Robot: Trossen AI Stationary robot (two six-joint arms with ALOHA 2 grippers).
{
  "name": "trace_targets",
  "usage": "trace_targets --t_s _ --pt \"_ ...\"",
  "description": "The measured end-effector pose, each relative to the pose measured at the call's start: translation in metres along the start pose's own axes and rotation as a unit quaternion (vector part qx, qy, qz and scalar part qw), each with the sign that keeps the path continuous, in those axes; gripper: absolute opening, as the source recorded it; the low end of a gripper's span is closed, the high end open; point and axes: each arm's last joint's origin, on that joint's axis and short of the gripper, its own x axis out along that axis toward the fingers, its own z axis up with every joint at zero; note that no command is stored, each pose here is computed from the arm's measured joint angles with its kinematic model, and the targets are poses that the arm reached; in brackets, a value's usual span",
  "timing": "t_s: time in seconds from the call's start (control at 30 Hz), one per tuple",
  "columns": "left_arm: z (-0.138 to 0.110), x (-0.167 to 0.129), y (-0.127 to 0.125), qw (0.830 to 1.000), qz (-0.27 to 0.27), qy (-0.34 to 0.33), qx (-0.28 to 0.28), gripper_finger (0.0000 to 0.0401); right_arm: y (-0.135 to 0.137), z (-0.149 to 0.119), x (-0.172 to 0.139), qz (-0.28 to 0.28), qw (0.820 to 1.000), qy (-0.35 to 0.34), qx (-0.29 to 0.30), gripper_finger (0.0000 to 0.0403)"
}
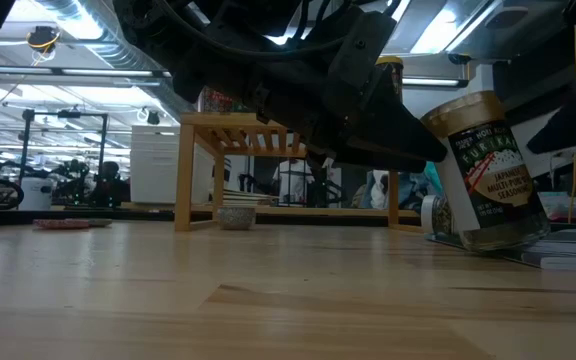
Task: Shelf spices
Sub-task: Put the gold seasoning bottle on the shelf
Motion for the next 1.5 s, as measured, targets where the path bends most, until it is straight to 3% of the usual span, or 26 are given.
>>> trace_targets --t_s 0.3,0.5,0.83,1.03,1.5 --pt "0.0 0.0 0.0 1.0 0.0 0.0 0.0 0.0157 0.0 0.001 0.0 -0.009 1.0 -0.019 0.001 0.0392" --pt "0.0 0.0 0.0 1.0 0.0 0.0 0.0 0.0157 0.0 0.005 0.017 -0.014 1.0 -0.007 0.015 0.0372" --pt "0.0 0.0 0.0 1.0 0.002 -0.001 0.0 0.0157 -0.01 0.012 0.042 -0.045 0.998 0.025 -0.03 0.0375" --pt "0.0 0.0 0.0 1.0 0.002 -0.001 0.0 0.0157 -0.015 0.019 0.051 -0.034 0.997 0.058 -0.025 0.0374" --pt "0.001 0.0 0.0 1.0 0.0 -0.001 0.0 0.0157 -0.016 0.036 0.065 0.018 0.998 0.06 -0.03 0.0374"
